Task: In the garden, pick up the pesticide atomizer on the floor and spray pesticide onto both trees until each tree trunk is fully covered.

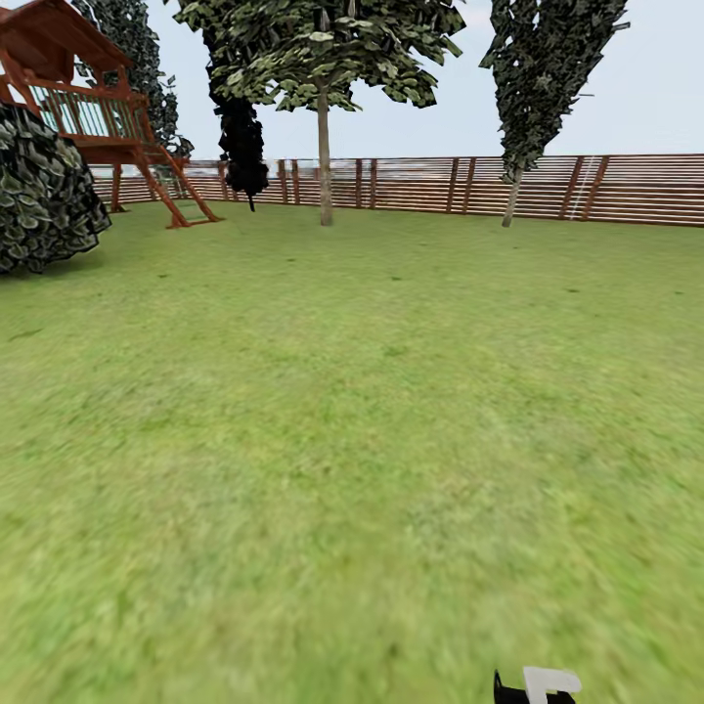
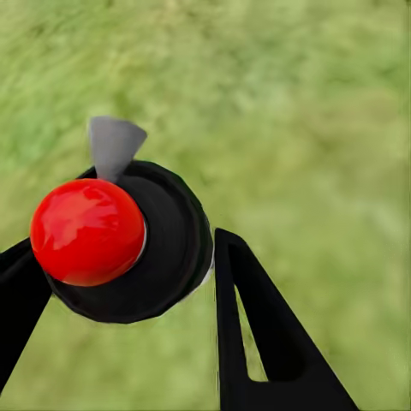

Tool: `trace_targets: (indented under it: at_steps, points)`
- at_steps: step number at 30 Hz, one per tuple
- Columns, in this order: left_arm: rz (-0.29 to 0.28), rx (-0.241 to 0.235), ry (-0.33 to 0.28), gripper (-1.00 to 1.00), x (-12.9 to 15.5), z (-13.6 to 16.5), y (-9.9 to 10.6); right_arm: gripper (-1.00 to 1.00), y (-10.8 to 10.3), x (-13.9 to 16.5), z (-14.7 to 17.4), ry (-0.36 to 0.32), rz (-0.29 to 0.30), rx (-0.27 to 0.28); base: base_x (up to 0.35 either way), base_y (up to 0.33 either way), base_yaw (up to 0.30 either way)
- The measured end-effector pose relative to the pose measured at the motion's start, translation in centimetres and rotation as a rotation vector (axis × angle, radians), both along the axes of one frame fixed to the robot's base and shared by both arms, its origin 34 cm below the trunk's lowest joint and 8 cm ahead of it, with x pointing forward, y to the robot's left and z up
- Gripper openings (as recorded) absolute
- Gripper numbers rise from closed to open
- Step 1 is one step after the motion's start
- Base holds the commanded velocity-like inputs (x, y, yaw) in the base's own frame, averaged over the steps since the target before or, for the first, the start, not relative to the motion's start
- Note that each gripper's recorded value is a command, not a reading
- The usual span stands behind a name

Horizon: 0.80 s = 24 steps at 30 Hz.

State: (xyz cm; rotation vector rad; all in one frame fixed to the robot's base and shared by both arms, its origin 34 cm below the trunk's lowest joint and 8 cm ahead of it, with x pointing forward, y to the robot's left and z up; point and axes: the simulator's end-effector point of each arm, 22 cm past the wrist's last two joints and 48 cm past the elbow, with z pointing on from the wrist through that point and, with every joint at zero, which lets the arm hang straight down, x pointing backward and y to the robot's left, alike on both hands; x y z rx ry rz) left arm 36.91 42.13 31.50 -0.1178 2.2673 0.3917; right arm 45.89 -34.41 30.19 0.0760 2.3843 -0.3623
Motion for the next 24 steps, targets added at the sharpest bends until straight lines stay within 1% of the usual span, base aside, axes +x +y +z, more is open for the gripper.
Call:
trace_targets:
  at_steps: [24]
  points:
    - [0.000, 0.002, 0.000, -1.00, 0.00, 0.03, 0.11, 1.00, 0.00, 0.00, 0.00, 0.000, 0.000, 0.000, 0.340, 0.000, 0.000]
